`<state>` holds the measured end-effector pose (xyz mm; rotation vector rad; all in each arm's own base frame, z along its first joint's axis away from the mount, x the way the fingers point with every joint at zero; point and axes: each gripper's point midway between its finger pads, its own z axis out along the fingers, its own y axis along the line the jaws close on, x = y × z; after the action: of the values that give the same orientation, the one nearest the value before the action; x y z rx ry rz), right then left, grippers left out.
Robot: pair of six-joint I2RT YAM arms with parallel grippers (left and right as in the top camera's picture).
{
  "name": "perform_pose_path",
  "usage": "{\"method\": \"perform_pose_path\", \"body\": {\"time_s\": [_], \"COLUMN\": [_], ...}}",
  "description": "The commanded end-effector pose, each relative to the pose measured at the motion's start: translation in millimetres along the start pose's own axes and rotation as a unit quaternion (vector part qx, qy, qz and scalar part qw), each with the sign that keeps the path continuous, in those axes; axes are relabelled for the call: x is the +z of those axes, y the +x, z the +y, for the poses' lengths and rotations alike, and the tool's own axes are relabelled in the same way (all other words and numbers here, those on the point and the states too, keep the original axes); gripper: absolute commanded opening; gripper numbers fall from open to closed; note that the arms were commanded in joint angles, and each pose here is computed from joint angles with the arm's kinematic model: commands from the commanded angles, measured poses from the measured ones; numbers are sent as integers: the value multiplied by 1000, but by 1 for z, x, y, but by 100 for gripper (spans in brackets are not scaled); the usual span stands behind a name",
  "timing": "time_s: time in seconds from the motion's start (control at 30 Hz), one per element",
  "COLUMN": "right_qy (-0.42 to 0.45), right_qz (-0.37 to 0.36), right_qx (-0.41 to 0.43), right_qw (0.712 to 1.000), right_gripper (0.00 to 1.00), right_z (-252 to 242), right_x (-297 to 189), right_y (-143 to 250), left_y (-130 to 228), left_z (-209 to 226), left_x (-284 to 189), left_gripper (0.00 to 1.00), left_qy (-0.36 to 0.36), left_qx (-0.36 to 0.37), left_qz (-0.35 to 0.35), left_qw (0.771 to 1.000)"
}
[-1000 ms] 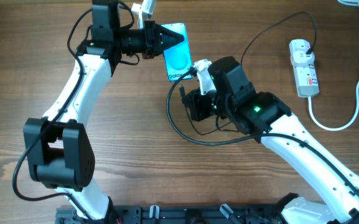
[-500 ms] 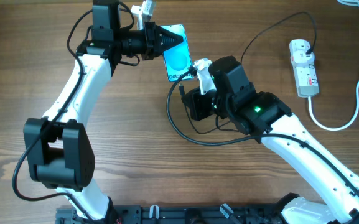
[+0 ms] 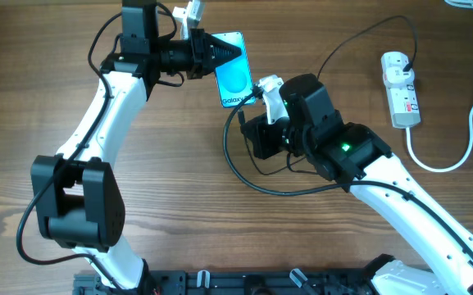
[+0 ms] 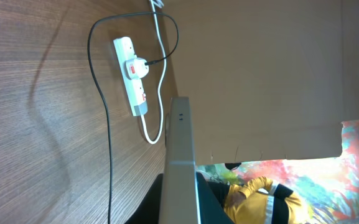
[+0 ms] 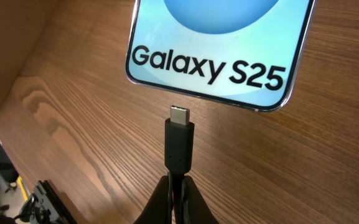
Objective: Plug charger to phone and switch on socket
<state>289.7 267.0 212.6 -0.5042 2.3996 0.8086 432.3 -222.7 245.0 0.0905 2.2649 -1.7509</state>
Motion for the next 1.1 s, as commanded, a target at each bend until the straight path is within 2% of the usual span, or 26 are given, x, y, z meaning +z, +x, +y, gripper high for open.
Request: {"method": "perform_pose_path", "body": {"time_s": [0.0,0.63,1.07], "right_qy": [0,-6,1], "right_qz": [-15,-23,0], "right_qx": [-7,-7,22], "right_qw": [1000,1000,1000], "right_gripper": [4,4,4], "right_z": [3,4,0], "right_x": [-10,-1,-1], "right_y": [-9,-16,-5], "left_y": [-1,6,6], "left_z": [-21,-30,-30], "left_x": [-4,-5,-5], "left_gripper": [4,4,4], "left_qy": [20,44,45], "left_qx": [39,43,56], "left_qz": [0,21,21], "left_qw": [999,998,997]}}
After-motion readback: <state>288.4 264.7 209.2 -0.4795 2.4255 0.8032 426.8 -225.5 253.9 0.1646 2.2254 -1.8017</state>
